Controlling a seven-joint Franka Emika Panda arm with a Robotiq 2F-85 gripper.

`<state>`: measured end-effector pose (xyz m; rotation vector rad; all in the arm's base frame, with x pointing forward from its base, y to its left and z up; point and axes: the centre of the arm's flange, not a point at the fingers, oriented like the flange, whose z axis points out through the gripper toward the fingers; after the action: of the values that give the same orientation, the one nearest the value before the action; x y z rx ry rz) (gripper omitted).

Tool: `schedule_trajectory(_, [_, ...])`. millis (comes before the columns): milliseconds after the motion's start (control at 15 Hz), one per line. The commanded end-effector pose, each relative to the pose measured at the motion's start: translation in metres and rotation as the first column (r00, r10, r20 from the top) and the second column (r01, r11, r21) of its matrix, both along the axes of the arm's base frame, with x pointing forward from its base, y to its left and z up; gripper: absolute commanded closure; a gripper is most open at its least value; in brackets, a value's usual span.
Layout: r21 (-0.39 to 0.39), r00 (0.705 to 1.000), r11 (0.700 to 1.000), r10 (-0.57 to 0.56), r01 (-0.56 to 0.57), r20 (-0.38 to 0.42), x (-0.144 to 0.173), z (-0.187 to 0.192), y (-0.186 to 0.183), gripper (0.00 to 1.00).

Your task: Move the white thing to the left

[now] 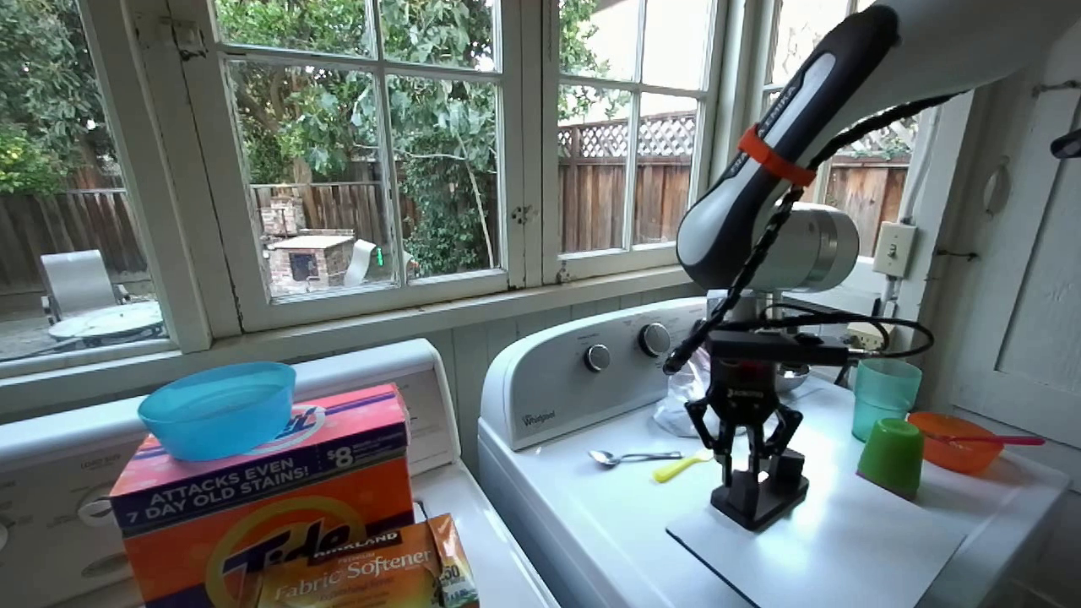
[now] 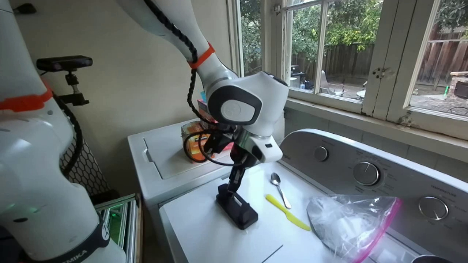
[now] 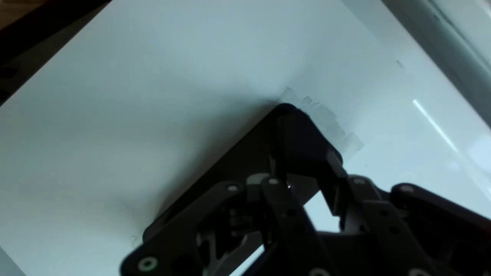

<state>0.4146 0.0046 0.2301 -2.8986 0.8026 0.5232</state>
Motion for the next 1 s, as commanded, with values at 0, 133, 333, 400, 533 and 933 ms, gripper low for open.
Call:
schedule_trajectory(0, [0.056,0.984,0.982,0.179,-0.179,0.017,-0.011,0.049,0.028,0.93])
schedule_trajectory(133, [0.067,0.957,0.955,0.285,-0.288,0.047,-0.016,0.064,0.047,0.93])
schedule_trajectory(333, [0.069,0.894,0.893,0.439,-0.445,0.087,-0.026,0.085,0.077,0.93])
schedule_trajectory(400, [0.076,0.869,0.867,0.486,-0.493,0.095,-0.031,0.09,0.084,0.93])
schedule_trajectory(533, [0.098,0.808,0.803,0.578,-0.588,0.113,-0.037,0.098,0.098,0.93])
schedule_trajectory(933, [0.092,0.858,0.854,0.505,-0.513,0.092,-0.021,0.076,0.092,0.72])
